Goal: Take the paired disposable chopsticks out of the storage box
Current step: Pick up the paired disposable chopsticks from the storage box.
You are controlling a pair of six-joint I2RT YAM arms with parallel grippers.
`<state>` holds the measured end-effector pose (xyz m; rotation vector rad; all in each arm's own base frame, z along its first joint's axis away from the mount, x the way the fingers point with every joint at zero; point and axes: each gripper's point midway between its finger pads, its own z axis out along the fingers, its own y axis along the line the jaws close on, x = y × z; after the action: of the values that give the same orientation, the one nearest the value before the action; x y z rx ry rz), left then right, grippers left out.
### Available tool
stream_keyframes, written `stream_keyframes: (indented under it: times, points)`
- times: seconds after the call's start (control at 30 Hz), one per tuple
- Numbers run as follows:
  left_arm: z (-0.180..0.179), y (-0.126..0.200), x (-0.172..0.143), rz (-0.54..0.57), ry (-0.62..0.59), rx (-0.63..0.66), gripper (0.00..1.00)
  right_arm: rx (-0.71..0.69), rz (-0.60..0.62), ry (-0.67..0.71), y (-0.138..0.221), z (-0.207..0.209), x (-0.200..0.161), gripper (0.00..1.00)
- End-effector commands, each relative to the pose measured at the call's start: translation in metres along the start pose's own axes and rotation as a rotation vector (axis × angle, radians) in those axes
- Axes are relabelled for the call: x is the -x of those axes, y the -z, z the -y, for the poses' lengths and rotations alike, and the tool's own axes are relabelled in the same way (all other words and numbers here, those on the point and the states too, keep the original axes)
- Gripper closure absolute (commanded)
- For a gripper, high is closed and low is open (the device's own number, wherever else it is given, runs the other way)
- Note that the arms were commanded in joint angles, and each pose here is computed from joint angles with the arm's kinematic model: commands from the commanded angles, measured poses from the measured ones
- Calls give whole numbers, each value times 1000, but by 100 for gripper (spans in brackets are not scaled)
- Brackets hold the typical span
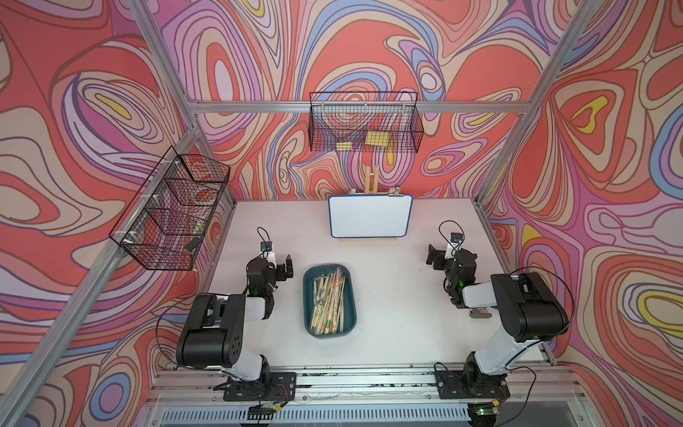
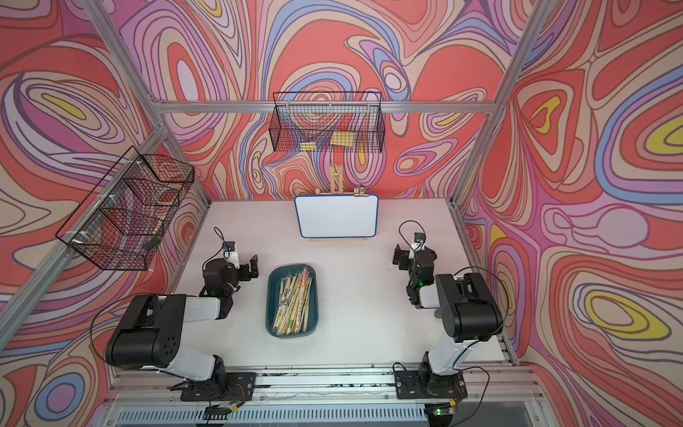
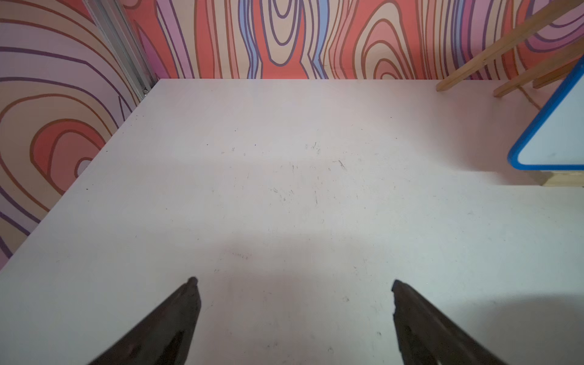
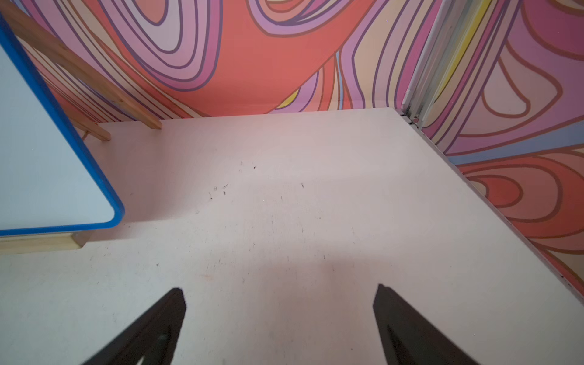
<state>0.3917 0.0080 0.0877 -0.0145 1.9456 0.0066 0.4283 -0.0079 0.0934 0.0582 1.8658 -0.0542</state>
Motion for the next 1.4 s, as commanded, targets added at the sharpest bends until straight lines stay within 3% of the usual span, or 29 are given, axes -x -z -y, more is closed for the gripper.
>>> stream_keyframes:
  times: [0.0,1.03,1.27,1.37]
  points:
    - [1,-1,0,1,-13,-3,0,-5,16,-3,1,2,4,2]
    - [3,-3,2,-11,-17,-16,0,1,16,-8,1,1,4,2]
    - [-26,22,24,12,47,159,0,-103,91,-49,27,21,30,2]
    - [-34,35,32,-38,79,207,0,-133,25,-105,34,26,40,2]
